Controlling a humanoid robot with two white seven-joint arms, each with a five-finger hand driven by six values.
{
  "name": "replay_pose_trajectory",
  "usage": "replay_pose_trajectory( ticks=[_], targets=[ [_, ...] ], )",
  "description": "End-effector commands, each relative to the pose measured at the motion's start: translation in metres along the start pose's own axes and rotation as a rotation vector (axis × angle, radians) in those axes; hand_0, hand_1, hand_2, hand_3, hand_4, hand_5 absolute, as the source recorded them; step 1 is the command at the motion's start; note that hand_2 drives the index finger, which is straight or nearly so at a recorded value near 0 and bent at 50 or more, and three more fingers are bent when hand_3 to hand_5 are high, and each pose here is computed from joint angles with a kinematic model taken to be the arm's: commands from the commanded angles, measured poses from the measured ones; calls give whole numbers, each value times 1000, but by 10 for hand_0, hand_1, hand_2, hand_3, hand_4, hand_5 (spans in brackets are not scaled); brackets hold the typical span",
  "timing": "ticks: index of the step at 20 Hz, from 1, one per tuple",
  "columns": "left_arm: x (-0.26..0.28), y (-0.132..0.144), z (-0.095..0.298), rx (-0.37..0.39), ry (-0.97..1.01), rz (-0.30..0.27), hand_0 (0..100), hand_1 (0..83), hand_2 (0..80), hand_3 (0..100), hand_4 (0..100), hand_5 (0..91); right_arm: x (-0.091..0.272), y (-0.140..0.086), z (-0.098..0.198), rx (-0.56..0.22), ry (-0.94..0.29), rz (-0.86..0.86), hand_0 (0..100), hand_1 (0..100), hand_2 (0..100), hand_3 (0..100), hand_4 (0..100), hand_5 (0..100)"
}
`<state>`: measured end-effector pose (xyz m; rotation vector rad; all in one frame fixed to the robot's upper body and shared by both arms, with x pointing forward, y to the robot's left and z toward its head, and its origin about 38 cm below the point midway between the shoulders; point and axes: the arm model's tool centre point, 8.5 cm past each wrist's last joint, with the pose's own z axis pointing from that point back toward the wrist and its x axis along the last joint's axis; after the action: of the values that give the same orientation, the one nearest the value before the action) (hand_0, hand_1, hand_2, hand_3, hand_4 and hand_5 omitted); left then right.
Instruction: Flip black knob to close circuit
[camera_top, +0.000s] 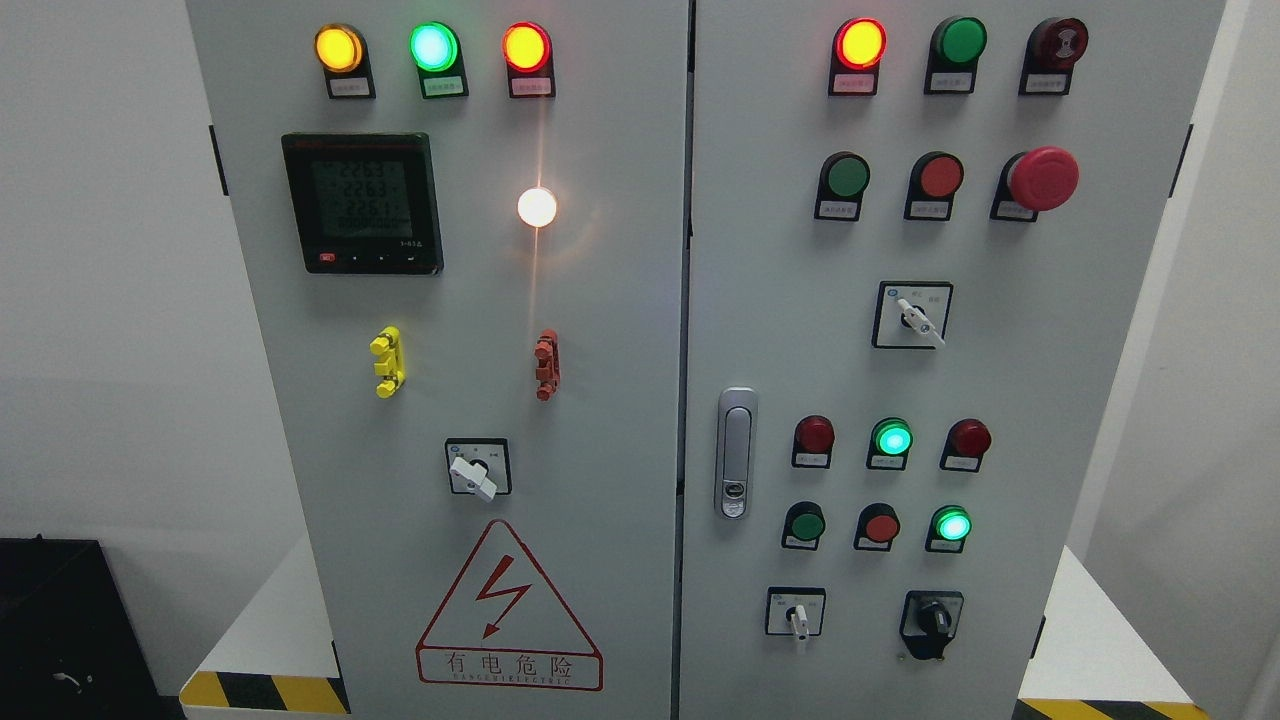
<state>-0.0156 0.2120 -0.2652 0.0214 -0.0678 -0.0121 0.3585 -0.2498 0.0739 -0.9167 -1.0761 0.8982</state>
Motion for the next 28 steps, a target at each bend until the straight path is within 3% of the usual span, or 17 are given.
replay_pose_trajectory(
  ticks=[1, 8, 13, 19, 28],
  targets=[
    [0, 0, 0, 1, 0, 0, 120, 556, 0, 0, 0, 0, 23, -57, -9, -132, -43, -9, 0, 0, 899, 1000, 928, 913],
    [0, 0, 0, 1, 0, 0, 120, 556, 0, 0, 0, 0, 16, -82, -17, -157, -16, -8, 0, 0, 900, 1000, 926, 912],
    [0, 0, 0, 1, 0, 0, 120, 556, 0, 0, 0, 0, 11, -82, -23, -152, 10, 7, 0, 0, 902, 1000, 925, 912],
    [0, 0, 0, 1, 0, 0, 120, 556, 0, 0, 0, 0, 10, -106, -41, -162, 39, 15, 0, 0, 905, 1000, 925, 912],
    [0, 0, 0, 1, 0, 0, 120, 556, 0, 0, 0, 0, 14, -115, -46, -169, 40, 8, 0, 0, 905, 1000, 924, 913]
  ],
)
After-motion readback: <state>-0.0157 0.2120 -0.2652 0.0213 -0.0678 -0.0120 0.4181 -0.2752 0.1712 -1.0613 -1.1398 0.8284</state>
